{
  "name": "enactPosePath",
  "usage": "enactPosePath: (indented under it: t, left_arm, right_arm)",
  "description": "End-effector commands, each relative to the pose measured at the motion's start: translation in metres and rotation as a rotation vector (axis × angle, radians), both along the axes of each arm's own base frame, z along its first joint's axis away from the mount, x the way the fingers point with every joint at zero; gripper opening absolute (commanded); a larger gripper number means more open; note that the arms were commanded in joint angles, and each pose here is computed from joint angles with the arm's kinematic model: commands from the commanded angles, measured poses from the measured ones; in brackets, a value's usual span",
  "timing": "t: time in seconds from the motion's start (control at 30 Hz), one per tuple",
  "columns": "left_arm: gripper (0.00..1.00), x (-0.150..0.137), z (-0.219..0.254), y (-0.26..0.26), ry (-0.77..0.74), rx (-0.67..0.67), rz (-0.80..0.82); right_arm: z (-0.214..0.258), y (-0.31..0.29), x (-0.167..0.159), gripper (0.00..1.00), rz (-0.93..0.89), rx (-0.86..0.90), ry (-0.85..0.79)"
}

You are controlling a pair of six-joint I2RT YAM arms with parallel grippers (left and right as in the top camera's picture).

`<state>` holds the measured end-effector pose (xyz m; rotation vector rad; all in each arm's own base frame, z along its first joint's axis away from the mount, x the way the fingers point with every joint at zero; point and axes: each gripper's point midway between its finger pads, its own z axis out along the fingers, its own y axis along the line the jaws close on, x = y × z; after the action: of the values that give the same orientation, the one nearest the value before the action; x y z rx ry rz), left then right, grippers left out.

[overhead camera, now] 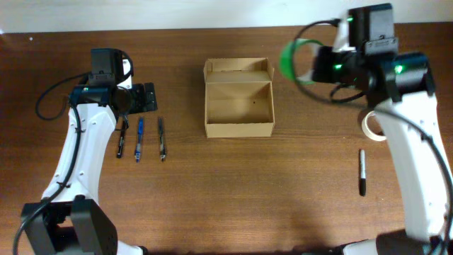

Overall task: Pack container
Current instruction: 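Carry the green tape into the box and release it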

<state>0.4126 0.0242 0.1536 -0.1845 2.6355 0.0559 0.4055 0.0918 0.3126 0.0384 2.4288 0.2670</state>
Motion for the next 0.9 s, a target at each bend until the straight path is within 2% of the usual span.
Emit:
enactPosePath:
  t: [0.0,0.17,0.27,0.5,0.67,0.87]
  left_arm:
    - [0.99,0.004,0.003,0.000,-0.008,0.002,-0.016]
    - [0.99,0.004,0.003,0.000,-0.008,0.002,-0.016]
    - [0.99,0.004,0.003,0.000,-0.008,0.002,-0.016]
    - [0.99,0.004,0.003,0.000,-0.008,0.002,-0.016]
    - [0.99,0.004,0.003,0.000,-0.008,0.002,-0.016]
    - [0.99,0.004,0.003,0.000,-0.008,0.002,-0.016]
  right_arm:
    - [-0.002,0.054,-0.009,0.04,0.198,-0.070,-0.026]
    - [-0.038,0.107,0.000,0.04,0.290,-0.132,0.005]
    - [-0.078,0.131,0.015,0.04,0.322,-0.155,0.057]
    - [-0.160,0.143,0.037,0.04,0.330,-0.200,0.188]
    - [-0.182,0.150,0.051,0.04,0.330,-0.198,0.185]
    - [-0.203,0.150,0.051,0.04,0.331,-0.213,0.227]
